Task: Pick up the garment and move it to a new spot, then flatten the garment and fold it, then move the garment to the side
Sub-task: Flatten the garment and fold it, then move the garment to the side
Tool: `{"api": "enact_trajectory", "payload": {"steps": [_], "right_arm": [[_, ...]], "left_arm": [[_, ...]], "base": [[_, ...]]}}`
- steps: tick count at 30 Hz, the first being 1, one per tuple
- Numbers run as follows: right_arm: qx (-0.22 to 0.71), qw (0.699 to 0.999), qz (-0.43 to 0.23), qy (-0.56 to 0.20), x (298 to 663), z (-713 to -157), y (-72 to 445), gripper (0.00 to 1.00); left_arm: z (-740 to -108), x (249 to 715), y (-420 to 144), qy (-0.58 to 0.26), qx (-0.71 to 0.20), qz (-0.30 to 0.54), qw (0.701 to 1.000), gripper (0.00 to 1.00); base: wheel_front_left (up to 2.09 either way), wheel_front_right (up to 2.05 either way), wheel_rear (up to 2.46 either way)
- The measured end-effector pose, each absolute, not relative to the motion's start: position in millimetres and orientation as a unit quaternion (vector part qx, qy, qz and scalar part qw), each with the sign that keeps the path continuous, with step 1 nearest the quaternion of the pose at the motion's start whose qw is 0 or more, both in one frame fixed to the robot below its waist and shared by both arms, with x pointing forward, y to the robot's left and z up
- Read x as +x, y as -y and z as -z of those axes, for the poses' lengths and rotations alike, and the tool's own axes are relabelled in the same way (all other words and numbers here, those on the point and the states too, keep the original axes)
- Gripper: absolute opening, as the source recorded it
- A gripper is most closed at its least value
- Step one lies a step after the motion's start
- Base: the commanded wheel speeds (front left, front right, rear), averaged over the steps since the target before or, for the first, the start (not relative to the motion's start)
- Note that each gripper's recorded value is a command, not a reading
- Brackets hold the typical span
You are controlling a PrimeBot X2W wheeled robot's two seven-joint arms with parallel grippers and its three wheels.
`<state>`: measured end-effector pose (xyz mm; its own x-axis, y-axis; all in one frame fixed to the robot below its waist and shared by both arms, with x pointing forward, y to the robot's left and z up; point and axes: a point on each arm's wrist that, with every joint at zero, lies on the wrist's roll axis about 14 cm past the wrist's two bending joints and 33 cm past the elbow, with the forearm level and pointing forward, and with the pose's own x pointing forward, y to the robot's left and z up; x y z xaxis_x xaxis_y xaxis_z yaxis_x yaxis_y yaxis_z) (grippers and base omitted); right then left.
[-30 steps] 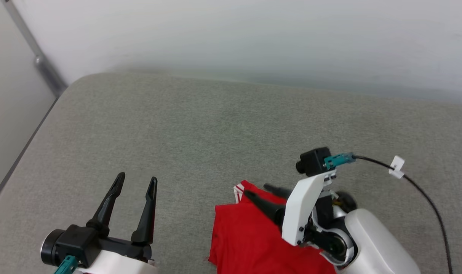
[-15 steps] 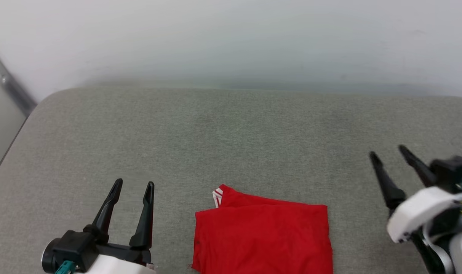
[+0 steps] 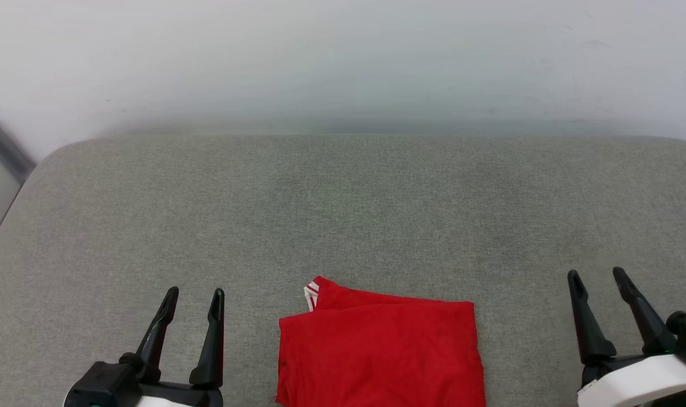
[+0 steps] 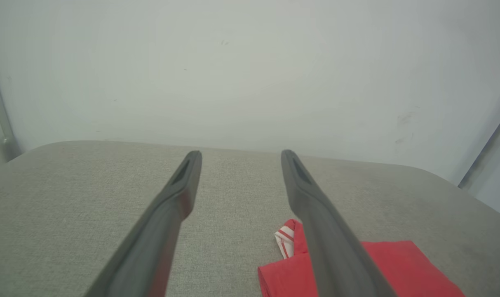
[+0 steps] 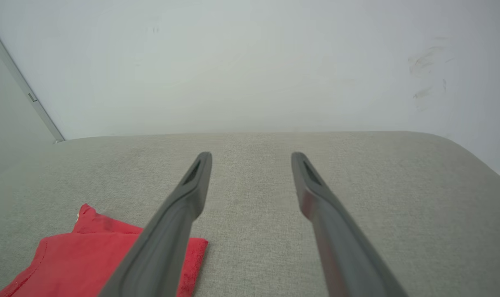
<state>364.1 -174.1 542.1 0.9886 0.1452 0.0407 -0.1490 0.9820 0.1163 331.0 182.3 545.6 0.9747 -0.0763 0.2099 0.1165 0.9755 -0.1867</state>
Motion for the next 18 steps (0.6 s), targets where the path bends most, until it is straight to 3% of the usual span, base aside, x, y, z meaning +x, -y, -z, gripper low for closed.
{"api": "enact_trajectory", "payload": {"steps": [18], "right_arm": [[0.076,0.993,-0.086,-0.001,362,-533,158,1.00]], "left_arm": [[-539,337,-174,0.088,-0.094,0.064,0.990,1.00]], "base": [[0.00,0.00,0.00]]}}
